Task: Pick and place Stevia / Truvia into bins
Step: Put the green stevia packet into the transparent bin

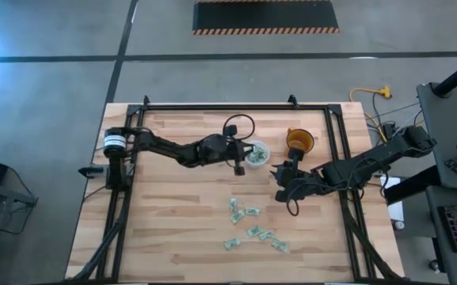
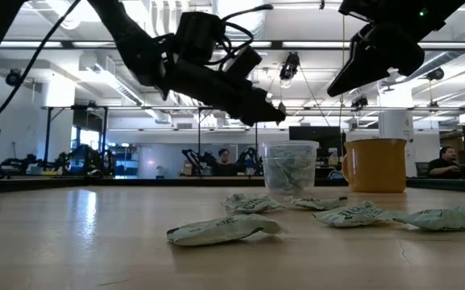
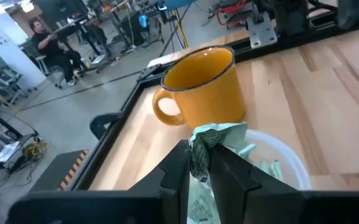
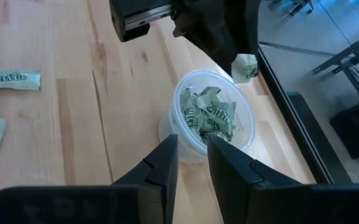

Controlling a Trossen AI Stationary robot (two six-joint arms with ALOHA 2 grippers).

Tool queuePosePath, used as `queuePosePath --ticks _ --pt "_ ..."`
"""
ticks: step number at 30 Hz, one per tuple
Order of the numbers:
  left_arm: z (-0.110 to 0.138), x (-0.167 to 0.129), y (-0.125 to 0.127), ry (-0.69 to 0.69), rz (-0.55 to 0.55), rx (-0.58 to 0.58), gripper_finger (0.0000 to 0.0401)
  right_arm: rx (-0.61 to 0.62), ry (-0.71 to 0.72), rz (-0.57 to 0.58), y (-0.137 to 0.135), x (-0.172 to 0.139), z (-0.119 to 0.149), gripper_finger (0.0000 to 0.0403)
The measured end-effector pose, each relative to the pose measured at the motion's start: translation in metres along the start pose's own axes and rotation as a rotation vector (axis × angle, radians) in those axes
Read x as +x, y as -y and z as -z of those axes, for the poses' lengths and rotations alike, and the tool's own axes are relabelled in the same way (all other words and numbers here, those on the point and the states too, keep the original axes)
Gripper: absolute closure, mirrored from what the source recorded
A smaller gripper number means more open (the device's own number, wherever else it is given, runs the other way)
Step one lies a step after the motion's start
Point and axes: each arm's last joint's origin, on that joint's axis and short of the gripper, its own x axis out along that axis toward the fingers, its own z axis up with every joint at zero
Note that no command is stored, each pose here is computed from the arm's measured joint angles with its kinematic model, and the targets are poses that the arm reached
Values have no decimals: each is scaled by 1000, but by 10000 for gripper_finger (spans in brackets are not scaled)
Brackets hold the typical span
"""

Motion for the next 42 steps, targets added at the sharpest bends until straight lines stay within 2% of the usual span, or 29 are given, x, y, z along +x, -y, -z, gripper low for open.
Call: queuePosePath --ticks 6,16,19,25,30,35,42 --pt "2 4 -3 -82 18 -27 347 -1 -2 0 0 0 0 320" --pt "-1 2 -5 -88 17 -26 236 7 -2 0 0 0 0 327" --pt "-5 -2 -5 -97 25 -22 216 29 -18 -59 -2 0 1 330" --pt "-23 -21 -3 -132 71 -6 205 33 -49 -188 -6 0 2 326" --pt "-34 -50 7 -253 189 -21 205 59 -60 -218 -8 1 3 323" --pt "-30 -76 31 -364 389 -70 205 40 -69 -373 -23 11 2 328" --pt "-21 -100 71 -387 525 -14 205 -116 -49 -676 -62 40 5 319"
